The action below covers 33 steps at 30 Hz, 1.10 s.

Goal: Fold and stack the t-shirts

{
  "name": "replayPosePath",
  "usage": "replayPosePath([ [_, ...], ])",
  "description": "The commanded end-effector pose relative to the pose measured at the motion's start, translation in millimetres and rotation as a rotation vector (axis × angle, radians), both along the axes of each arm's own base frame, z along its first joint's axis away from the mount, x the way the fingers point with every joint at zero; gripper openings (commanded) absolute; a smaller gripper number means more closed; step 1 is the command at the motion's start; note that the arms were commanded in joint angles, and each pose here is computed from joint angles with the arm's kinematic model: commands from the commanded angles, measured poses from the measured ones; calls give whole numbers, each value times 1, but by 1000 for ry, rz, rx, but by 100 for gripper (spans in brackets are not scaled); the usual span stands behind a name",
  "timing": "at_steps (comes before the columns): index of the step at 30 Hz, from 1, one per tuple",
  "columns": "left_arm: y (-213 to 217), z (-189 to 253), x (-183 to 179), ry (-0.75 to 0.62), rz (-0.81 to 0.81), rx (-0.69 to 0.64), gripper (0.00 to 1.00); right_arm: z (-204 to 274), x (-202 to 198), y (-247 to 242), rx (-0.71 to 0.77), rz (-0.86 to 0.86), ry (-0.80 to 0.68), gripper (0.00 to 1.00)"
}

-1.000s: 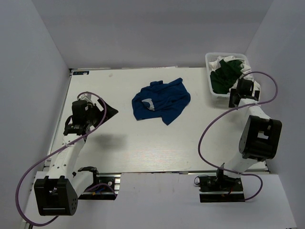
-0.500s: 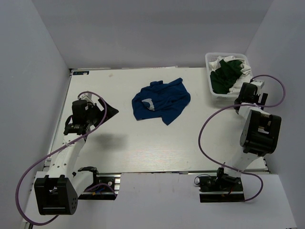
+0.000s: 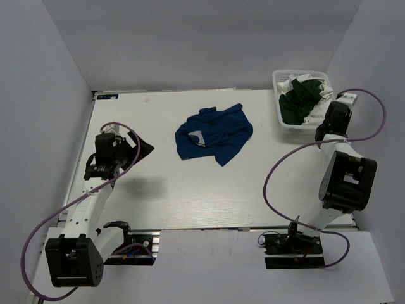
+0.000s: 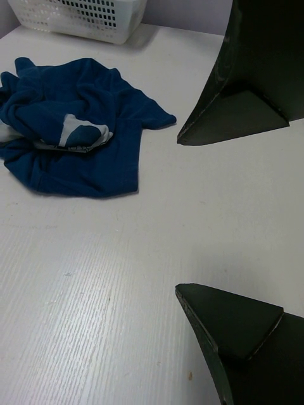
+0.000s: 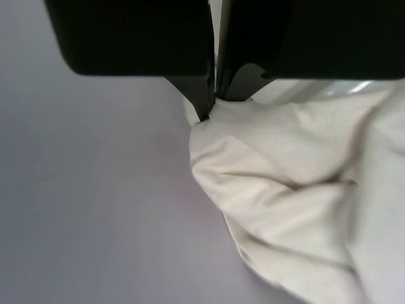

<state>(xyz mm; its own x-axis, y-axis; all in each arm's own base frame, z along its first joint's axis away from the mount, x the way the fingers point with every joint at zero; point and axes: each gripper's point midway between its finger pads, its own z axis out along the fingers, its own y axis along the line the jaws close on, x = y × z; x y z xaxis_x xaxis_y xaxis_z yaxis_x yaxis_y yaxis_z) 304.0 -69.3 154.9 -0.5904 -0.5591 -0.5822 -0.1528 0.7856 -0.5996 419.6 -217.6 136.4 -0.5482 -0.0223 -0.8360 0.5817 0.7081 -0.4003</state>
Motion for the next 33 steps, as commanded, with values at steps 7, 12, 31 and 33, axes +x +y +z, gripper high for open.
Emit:
replayPosePath([
  [7,4,24,4,-82,16,27,99,122,63,66,167,375,-328,0],
  [12,4,9,7,-36,20,20,99,99,111,116,326,546,-291,0],
  [31,-25,11,84,-29,-130,8,99,113,106,200,552,629,-240,90],
  [33,-36,16,98,-42,-170,26,99,136,87,220,533,671,-252,90],
])
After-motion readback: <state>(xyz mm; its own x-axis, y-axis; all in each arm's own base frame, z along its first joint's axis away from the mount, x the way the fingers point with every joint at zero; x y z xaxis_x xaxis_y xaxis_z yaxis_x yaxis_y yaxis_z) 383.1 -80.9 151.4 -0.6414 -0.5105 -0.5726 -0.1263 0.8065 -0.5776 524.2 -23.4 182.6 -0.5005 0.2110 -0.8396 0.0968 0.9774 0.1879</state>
